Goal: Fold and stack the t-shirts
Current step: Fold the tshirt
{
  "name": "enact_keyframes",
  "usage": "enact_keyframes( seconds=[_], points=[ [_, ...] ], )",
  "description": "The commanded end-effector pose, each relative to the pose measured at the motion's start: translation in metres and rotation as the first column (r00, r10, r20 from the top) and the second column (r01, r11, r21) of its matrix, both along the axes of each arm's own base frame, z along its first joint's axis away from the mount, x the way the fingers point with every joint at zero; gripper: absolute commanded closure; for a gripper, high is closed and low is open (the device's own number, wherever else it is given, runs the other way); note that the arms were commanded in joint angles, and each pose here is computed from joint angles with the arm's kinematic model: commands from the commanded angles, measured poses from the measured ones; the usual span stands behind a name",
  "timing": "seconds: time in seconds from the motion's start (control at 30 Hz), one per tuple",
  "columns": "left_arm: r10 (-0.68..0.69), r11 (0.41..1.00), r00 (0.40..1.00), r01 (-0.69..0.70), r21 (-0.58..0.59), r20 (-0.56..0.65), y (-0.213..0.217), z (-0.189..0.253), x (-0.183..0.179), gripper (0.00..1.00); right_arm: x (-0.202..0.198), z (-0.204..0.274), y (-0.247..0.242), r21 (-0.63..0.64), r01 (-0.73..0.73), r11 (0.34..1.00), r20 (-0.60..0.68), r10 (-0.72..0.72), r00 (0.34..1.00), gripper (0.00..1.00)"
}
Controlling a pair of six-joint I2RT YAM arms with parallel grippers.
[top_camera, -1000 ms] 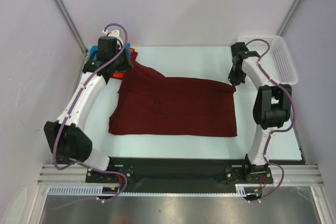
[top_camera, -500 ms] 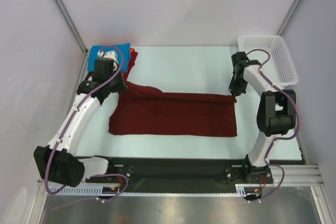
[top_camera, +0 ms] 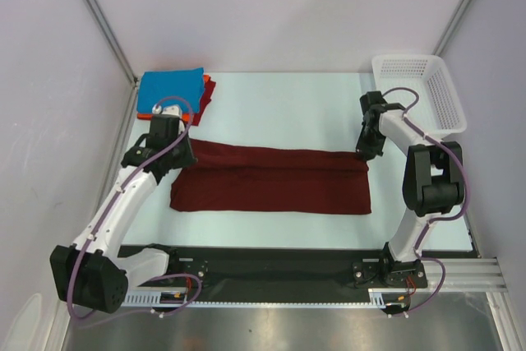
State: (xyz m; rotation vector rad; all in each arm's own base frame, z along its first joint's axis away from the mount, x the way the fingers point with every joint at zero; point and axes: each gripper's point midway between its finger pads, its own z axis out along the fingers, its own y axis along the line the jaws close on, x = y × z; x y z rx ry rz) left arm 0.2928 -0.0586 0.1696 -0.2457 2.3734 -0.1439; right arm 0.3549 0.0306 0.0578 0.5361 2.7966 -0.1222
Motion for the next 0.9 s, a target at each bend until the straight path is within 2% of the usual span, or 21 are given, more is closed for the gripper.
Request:
enact_keyframes(
  seconds=[0.0,0.2,0.27,0.33,0.37,0.4,0.47,0.5,0.53,0.63,0.77,0.83,0.87],
  points=[
    [0.040,0.999,0.999,-0.040,0.008,0.004,0.004,-0.010,0.001,1.00,0.005,0.010,0.004,0.008,-0.016,1.000,0.049,0.016,0.999,1.00],
    [0.088,0.995,0.995,-0.085,0.061,-0.046,0.017,-0.027,-0.014,1.00,-0.018,0.009,0.012,0.061,-0.030,0.998,0.008,0.029,1.000,0.99],
    [0.086,0.995,0.995,-0.083,0.053,-0.052,0.016,-0.029,-0.016,0.98,-0.029,0.008,0.019,0.102,-0.033,0.994,-0.015,0.034,0.999,0.84],
    [0.073,0.997,0.995,-0.071,0.036,-0.063,0.012,-0.031,-0.018,0.96,-0.041,0.007,0.027,0.144,-0.049,0.988,-0.034,0.054,0.998,0.78],
    [0.058,0.998,0.996,-0.057,0.015,-0.070,0.008,-0.033,-0.019,0.92,-0.047,0.008,0.028,0.148,-0.046,0.988,-0.051,0.054,0.997,0.74],
    [0.054,0.999,0.996,-0.054,0.009,-0.073,0.007,-0.034,-0.021,0.81,-0.052,0.010,0.027,0.148,-0.045,0.988,-0.059,0.054,0.997,0.72],
    [0.067,0.998,0.994,-0.067,0.001,-0.089,0.008,-0.037,-0.027,0.69,-0.058,0.024,0.031,0.177,-0.052,0.983,-0.041,0.060,0.997,0.69],
    [0.071,0.997,0.994,-0.072,-0.002,-0.083,0.008,-0.035,-0.030,0.59,-0.056,0.032,0.032,0.188,-0.064,0.980,-0.019,0.069,0.997,0.62],
    [0.079,0.997,0.993,-0.080,-0.007,-0.083,0.009,-0.033,-0.032,0.57,-0.053,0.039,0.032,0.185,-0.072,0.980,0.004,0.073,0.997,0.57],
    [0.104,0.994,0.993,-0.105,-0.016,-0.052,0.012,-0.022,-0.037,0.50,-0.028,0.055,0.032,0.181,-0.095,0.979,0.098,0.079,0.992,0.57],
    [0.048,0.998,0.999,-0.047,-0.052,0.006,-0.001,-0.006,-0.016,0.53,0.002,0.041,0.035,0.214,-0.095,0.972,0.107,0.073,0.992,0.60],
    [-0.002,0.997,1.000,0.001,-0.072,-0.005,-0.012,0.001,0.000,0.54,0.010,0.024,0.037,0.221,-0.100,0.970,0.090,0.082,0.993,0.61],
    [-0.016,0.998,0.998,0.012,-0.069,-0.064,-0.017,-0.014,0.009,0.54,0.019,0.024,0.037,0.216,-0.113,0.970,0.109,0.091,0.990,0.61]
  ],
)
